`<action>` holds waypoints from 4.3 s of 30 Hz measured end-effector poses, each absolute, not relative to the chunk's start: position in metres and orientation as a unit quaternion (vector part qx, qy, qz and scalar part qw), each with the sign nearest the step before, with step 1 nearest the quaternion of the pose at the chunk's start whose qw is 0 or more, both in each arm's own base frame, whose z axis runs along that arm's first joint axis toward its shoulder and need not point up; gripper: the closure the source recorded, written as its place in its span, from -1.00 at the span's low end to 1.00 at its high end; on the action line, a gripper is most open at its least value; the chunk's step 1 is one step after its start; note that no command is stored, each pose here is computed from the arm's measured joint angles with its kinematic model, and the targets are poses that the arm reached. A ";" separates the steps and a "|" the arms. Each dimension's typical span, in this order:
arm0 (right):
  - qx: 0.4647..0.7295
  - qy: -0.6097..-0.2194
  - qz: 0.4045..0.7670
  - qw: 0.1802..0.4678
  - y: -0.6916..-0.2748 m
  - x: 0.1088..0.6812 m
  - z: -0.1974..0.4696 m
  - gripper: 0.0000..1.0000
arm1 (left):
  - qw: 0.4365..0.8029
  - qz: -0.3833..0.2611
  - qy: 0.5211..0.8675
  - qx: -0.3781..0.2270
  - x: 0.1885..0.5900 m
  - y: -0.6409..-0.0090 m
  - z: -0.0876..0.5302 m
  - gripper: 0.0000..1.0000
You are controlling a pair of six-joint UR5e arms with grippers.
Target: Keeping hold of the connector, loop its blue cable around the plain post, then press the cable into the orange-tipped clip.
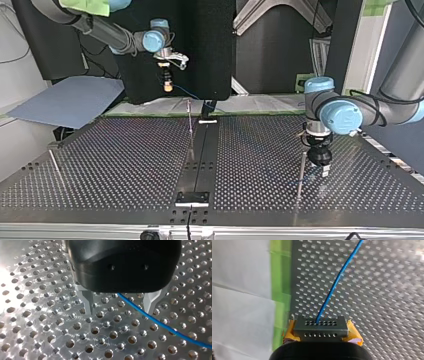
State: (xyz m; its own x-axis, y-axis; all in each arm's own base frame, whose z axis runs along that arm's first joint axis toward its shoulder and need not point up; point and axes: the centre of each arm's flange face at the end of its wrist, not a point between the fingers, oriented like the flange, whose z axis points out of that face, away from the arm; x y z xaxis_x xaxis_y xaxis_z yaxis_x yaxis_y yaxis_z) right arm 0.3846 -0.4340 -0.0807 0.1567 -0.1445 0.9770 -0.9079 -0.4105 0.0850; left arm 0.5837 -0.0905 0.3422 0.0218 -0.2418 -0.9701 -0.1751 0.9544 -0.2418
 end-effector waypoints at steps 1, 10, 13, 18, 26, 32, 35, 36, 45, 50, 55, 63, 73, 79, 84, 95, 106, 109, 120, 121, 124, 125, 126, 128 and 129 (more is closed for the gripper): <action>0.661 -0.396 0.517 0.373 -0.434 0.383 -0.077 1.00 | 0.699 -0.023 0.699 -0.149 0.584 -0.090 0.342 -1.00; 0.639 -0.401 0.528 0.389 -0.420 0.369 -0.060 1.00 | 0.698 -0.023 0.699 -0.154 0.584 -0.089 0.342 -1.00; 0.639 -0.405 0.527 0.386 -0.410 0.363 -0.064 1.00 | 0.697 -0.022 0.700 -0.154 0.583 -0.088 0.342 -1.00; 0.648 -0.412 0.517 0.377 -0.393 0.354 -0.071 1.00 | 0.695 -0.020 0.701 -0.157 0.582 -0.089 0.341 -1.00; 0.642 -0.402 0.525 0.388 -0.393 0.351 -0.069 1.00 | 0.694 -0.016 0.702 -0.158 0.582 -0.089 0.341 -1.00; 0.629 -0.386 0.550 0.390 -0.402 0.352 -0.064 1.00 | 0.694 -0.013 0.702 -0.160 0.582 -0.087 0.341 -1.00; 0.628 -0.380 0.559 0.385 -0.404 0.352 -0.062 1.00 | 0.692 -0.008 0.703 -0.163 0.581 -0.088 0.340 -1.00; 0.629 -0.378 0.561 0.384 -0.405 0.352 -0.062 1.00 | 0.691 -0.005 0.704 -0.165 0.580 -0.088 0.340 -1.00; 0.634 -0.374 0.563 0.375 -0.405 0.352 -0.063 1.00 | 0.683 -0.016 0.707 -0.182 0.577 -0.089 0.338 -1.00; 0.637 -0.372 0.563 0.373 -0.404 0.352 -0.064 1.00 | 0.682 -0.046 0.706 -0.187 0.578 -0.093 0.338 -1.00; 0.637 -0.370 0.564 0.372 -0.404 0.353 -0.064 1.00 | 0.682 -0.081 0.701 -0.192 0.578 -0.094 0.337 -1.00; 0.638 -0.370 0.564 0.371 -0.404 0.353 -0.064 1.00 | 0.679 -0.124 0.693 -0.209 0.576 -0.093 0.338 -1.00; 0.637 -0.370 0.565 0.371 -0.404 0.353 -0.064 1.00 | 0.677 -0.148 0.676 -0.248 0.562 -0.089 0.346 -1.00; 0.636 -0.370 0.566 0.372 -0.404 0.353 -0.063 1.00 | 0.664 -0.163 0.675 -0.277 0.555 -0.088 0.334 -1.00; 0.636 -0.370 0.566 0.372 -0.404 0.353 -0.063 1.00 | 0.656 -0.166 0.677 -0.290 0.547 -0.089 0.329 -1.00; 0.636 -0.370 0.566 0.372 -0.405 0.353 -0.063 1.00 | 0.657 -0.140 0.684 -0.285 0.527 -0.094 0.345 -1.00; 0.636 -0.370 0.566 0.372 -0.405 0.353 -0.063 1.00 | 0.640 -0.128 0.711 -0.261 0.504 -0.106 0.352 -1.00; 0.636 -0.370 0.566 0.372 -0.405 0.353 -0.063 1.00 | 0.641 -0.117 0.711 -0.264 0.491 -0.102 0.355 -1.00; 0.633 -0.373 0.569 0.370 -0.406 0.353 -0.063 1.00 | 0.650 -0.058 0.714 -0.254 0.450 -0.092 0.393 -1.00; 0.633 -0.373 0.569 0.370 -0.406 0.353 -0.063 1.00 | 0.653 -0.054 0.712 -0.252 0.448 -0.092 0.400 -1.00; 0.632 -0.374 0.569 0.369 -0.408 0.354 -0.062 1.00 | 0.665 -0.039 0.704 -0.245 0.441 -0.089 0.426 -1.00; 0.632 -0.374 0.570 0.369 -0.408 0.354 -0.062 1.00 | 0.669 -0.034 0.702 -0.243 0.439 -0.089 0.434 -1.00; 0.632 -0.374 0.570 0.369 -0.408 0.354 -0.062 1.00 | 0.674 -0.028 0.698 -0.241 0.435 -0.088 0.444 -1.00; 0.631 -0.375 0.570 0.369 -0.409 0.354 -0.062 1.00 | 0.680 -0.017 0.692 -0.239 0.430 -0.087 0.459 -1.00; 0.631 -0.375 0.571 0.369 -0.409 0.354 -0.062 1.00 | 0.685 -0.010 0.688 -0.238 0.426 -0.086 0.469 -1.00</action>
